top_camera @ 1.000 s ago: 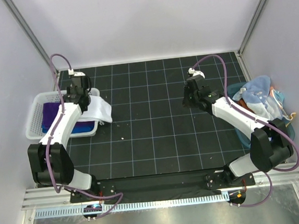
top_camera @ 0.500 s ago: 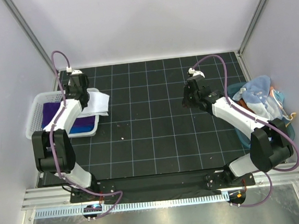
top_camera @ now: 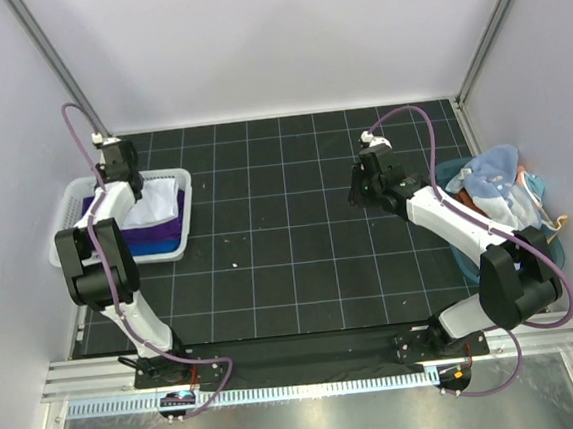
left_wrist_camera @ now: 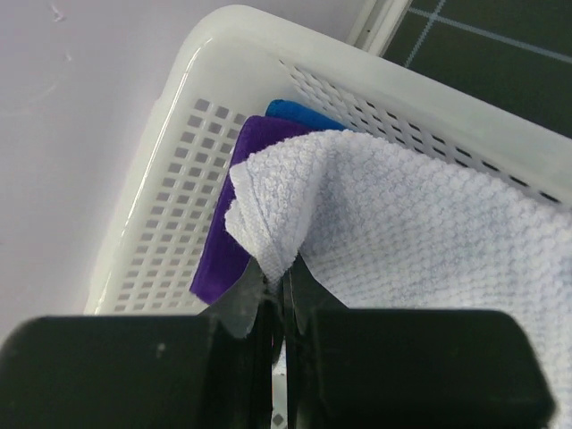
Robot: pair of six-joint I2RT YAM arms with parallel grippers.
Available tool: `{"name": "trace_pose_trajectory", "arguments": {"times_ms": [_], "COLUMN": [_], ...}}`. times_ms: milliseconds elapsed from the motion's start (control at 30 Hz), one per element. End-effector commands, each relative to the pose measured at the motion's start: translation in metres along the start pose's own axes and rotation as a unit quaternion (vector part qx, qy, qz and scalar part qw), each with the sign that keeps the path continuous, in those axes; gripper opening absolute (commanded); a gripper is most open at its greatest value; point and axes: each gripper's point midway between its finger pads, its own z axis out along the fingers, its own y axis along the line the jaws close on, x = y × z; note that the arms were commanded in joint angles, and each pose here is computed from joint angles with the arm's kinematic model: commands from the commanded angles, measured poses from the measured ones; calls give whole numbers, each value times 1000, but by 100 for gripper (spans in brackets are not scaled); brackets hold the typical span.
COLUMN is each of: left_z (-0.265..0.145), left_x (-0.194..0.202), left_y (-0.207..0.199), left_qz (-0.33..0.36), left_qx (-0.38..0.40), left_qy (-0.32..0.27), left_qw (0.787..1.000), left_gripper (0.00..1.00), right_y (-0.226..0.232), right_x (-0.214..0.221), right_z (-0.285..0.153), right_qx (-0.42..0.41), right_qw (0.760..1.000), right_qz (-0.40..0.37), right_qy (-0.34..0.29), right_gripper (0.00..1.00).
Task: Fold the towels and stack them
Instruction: Neatly place the folded towel into the bin
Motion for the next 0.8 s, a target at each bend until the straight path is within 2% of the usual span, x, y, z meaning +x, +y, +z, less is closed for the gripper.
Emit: {"name": "trace_pose_trajectory", "arguments": {"times_ms": [0, 33, 100, 167, 200, 300, 467, 567, 767], "left_z": [13, 15, 15, 14, 14, 11, -1, -19, -84], "left_x": [-21, -22, -23, -24, -24, -25, -28, -32, -37], "left_y": [6, 5, 6, 8, 10, 14, 24, 15, -18], "left_qz": [-46, -51, -60, -71, -74, -82, -146, -206, -248], "left_qx": [-1, 0, -5, -12, -17, -24, -41, -3, 49], "left_qy": [-16, -15, -9, -6, -5, -3, -1, -9, -43], "left_qw": [999, 999, 998, 997, 997, 996, 988, 979, 967], "left_gripper": [0, 1, 13, 36, 54, 65, 72, 75, 79], "right_y": [5, 5, 5, 5, 5, 5, 5, 4, -2], "right_x": [-11, -11, -11, -11, -12, -11, -13, -14, -15], "right_z": [-1, -1, 0, 0, 0, 0, -2, -3, -4], "right_qx": [-13, -13, -15, -14, -13, -14, -13, -12, 3], "right_qw": [1000, 1000, 1000, 1000, 1000, 1000, 1000, 1000, 999], "right_qz": [-2, -2, -1, 0, -1, -1, -1, 0, -1], "right_qy": [-20, -20, -20, -20, -21, -19, -24, -27, -34], "right_gripper": [27, 27, 27, 27, 27, 27, 27, 28, 30]}}
